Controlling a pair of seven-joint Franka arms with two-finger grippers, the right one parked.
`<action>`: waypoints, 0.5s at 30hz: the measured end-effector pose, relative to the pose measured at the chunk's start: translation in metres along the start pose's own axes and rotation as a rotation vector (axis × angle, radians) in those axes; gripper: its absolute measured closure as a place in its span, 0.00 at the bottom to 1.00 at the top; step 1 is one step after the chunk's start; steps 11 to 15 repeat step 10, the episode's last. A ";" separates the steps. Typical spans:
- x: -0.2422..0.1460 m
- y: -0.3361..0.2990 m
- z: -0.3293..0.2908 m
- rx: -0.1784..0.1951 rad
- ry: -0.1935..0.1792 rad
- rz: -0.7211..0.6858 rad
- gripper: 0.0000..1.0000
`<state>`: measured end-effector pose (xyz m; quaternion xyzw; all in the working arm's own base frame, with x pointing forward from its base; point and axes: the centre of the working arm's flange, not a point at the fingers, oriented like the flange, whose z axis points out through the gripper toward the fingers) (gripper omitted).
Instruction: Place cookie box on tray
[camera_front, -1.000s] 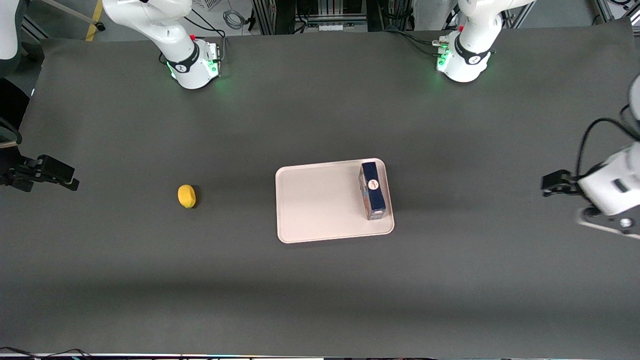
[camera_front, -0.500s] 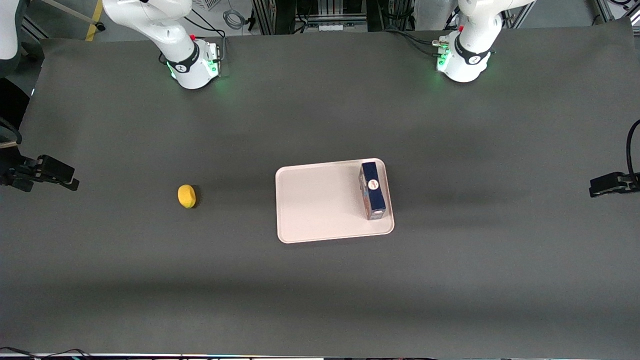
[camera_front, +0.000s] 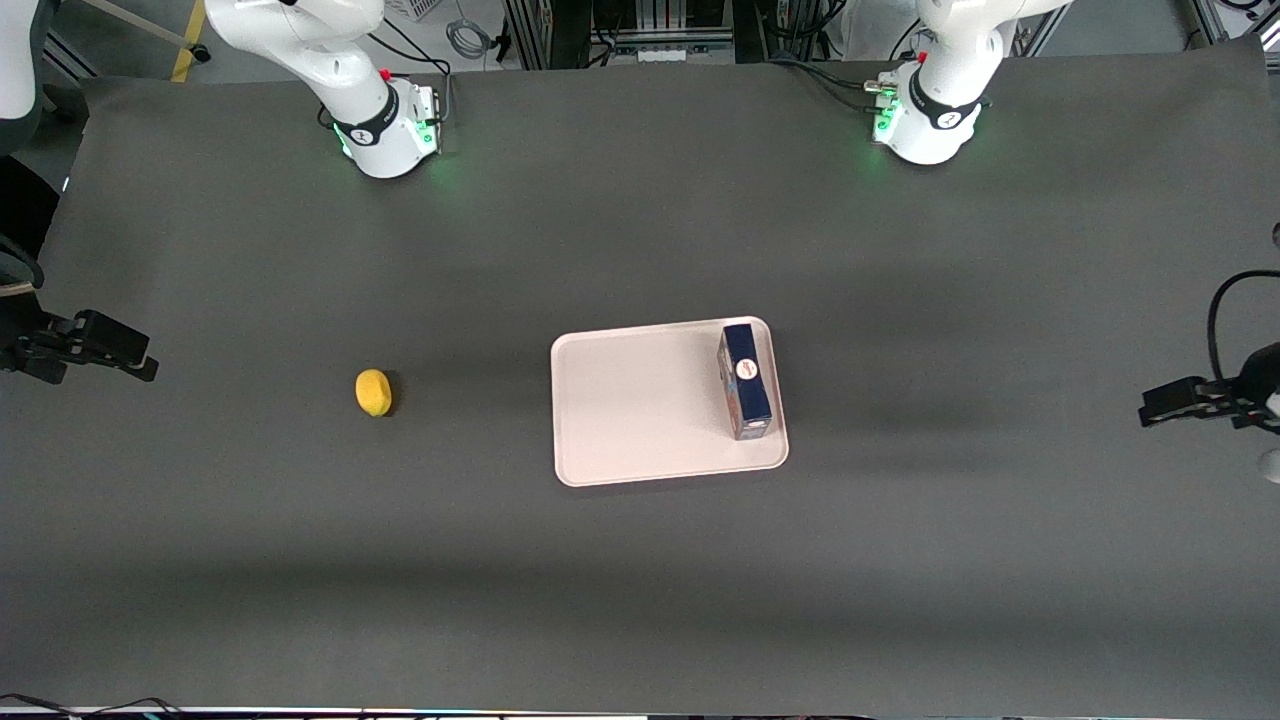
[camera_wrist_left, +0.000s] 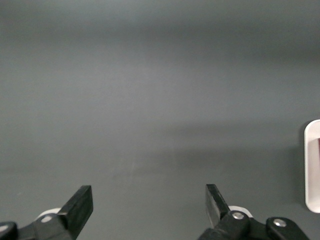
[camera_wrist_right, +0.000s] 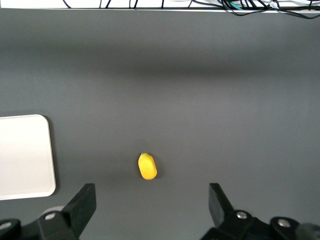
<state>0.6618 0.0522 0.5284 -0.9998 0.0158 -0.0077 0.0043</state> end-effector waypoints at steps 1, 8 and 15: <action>0.000 0.003 0.003 0.000 0.001 0.001 0.00; -0.017 0.018 0.012 0.009 0.014 0.015 0.00; -0.027 0.022 0.009 0.006 0.011 0.015 0.00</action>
